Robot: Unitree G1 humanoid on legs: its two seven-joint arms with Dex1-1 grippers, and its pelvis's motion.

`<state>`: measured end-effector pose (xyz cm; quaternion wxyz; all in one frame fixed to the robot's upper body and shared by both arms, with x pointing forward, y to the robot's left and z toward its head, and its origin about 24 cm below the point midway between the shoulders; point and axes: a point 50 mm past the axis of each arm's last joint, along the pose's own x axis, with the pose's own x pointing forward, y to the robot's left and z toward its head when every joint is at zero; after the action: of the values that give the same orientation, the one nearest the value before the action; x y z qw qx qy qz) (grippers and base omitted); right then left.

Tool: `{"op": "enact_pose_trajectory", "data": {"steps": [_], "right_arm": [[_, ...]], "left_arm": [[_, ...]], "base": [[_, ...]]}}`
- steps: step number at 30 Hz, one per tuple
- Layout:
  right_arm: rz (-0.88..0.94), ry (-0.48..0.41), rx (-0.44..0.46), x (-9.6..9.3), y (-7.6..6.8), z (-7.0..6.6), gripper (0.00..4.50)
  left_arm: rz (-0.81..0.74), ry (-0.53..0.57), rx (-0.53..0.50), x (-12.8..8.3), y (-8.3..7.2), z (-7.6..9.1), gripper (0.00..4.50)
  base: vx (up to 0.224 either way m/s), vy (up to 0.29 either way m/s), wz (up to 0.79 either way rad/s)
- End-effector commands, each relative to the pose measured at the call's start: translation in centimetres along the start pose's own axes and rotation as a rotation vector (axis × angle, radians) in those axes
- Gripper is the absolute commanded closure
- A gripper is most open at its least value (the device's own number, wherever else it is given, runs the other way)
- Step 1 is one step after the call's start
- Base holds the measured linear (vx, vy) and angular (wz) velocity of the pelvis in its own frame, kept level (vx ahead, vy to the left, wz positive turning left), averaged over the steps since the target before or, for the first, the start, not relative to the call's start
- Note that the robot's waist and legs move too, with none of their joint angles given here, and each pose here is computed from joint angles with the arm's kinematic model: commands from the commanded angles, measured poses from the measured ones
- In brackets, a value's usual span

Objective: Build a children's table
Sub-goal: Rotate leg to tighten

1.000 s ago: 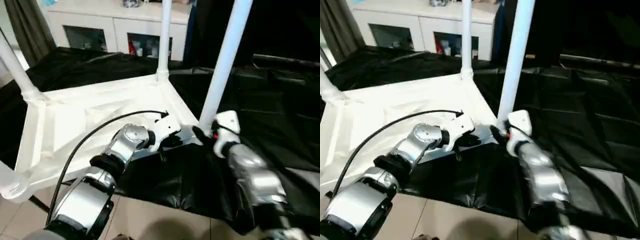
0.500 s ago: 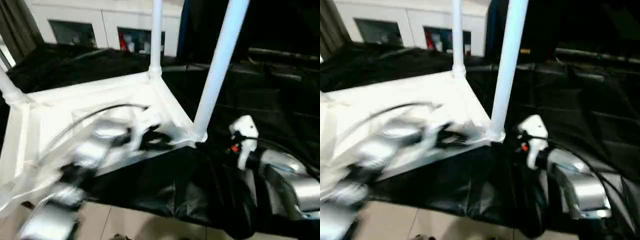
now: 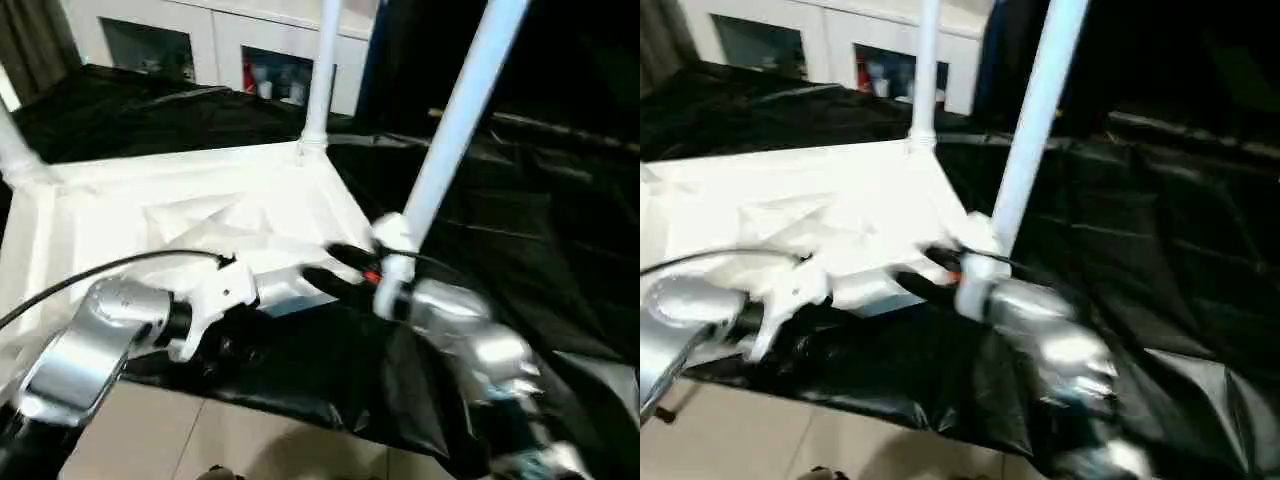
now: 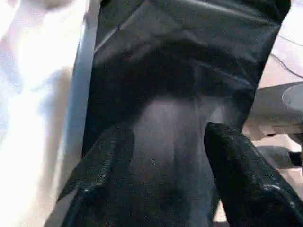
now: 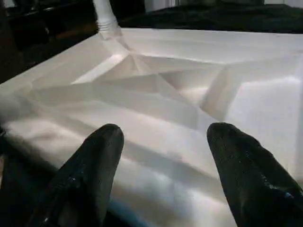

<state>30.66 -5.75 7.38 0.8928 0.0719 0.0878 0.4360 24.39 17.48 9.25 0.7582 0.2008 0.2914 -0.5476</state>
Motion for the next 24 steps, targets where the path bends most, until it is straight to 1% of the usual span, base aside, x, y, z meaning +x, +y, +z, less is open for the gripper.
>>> {"op": "enact_pose_trajectory", "data": {"steps": [1,2,4,5,6,7,8,9,10,11,12,13,15,16,18,21,24], "right_arm": [[-0.135,-0.03,0.015,0.0,-1.6,0.0,1.31],[-0.177,-0.043,0.029,0.2,-1.9,0.0,1.31],[-0.291,-0.077,0.073,0.6,-3.0,0.2,1.31],[-0.291,-0.077,0.073,0.6,-3.0,0.2,1.31],[-0.43,-0.112,0.118,0.4,-4.7,0.3,1.31],[-0.43,-0.112,0.118,0.4,-4.7,0.3,1.31],[-0.48,-0.126,0.136,0.3,-5.4,0.4,1.31],[-0.558,-0.14,0.159,-0.2,-6.4,0.4,1.31],[-0.613,-0.15,0.175,-0.5,-7.2,0.4,1.31],[-0.697,-0.169,0.202,-1.1,-8.3,0.5,1.31],[-0.726,-0.181,0.217,-1.4,-8.8,0.6,1.31],[-0.768,-0.19,0.238,-1.8,-9.4,0.6,1.31],[-0.788,-0.194,0.249,-2.0,-9.6,0.6,1.31],[-0.842,-0.214,0.282,-2.6,-10.3,0.6,1.31],[-0.915,-0.225,0.297,-3.4,-11.2,0.4,1.31],[-1.022,-0.245,0.326,-5.1,-12.7,0.2,1.31],[-1.097,-0.256,0.315,-6.6,-13.8,0.3,1.31]], "left_arm": [[0.062,0.052,0.009,-0.4,0.0,-0.2,1.31],[0.077,0.069,0.008,-0.5,0.0,-0.5,1.31],[0.107,0.111,0.009,-0.9,0.1,-0.9,1.17],[0.107,0.111,0.009,-0.9,0.1,-0.9,1.09],[0.136,0.144,0.009,-1.4,0.2,-1.2,1.0],[0.136,0.144,0.009,-1.4,0.2,-1.2,0.91],[0.147,0.155,0.011,-1.6,0.3,-1.2,0.84],[0.157,0.16,0.009,-1.8,0.4,-1.3,0.76],[0.164,0.163,0.007,-1.9,0.5,-1.3,0.67],[0.177,0.174,0.004,-2.1,0.6,-1.4,0.67],[0.185,0.183,0.004,-2.2,0.7,-1.5,0.48],[0.192,0.193,0.003,-2.3,0.8,-1.6,0.42],[0.196,0.198,0.002,-2.3,0.8,-1.7,0.34],[0.207,0.21,0.001,-2.4,1.0,-1.9,0.25],[0.216,0.224,0.0,-2.5,1.1,-2.1,0.03],[0.251,0.249,0.003,-2.7,1.6,-2.5,0.03],[0.264,0.264,0.009,-2.8,1.8,-2.6,0.03]], "base": [[0.0,0.0,0.0],[0.0,0.0,0.0],[0.0,0.0,0.0],[0.0,0.0,0.0],[0.0,0.0,0.0],[0.0,0.0,0.0],[0.0,0.0,0.0],[0.0,0.0,0.0],[0.0,0.0,0.0],[0.0,0.0,0.0],[0.0,0.0,0.0],[0.0,0.0,0.0],[0.0,0.0,0.0],[0.0,0.0,0.0],[0.0,0.0,0.0],[0.0,0.0,0.0],[0.0,0.0,0.0]]}}
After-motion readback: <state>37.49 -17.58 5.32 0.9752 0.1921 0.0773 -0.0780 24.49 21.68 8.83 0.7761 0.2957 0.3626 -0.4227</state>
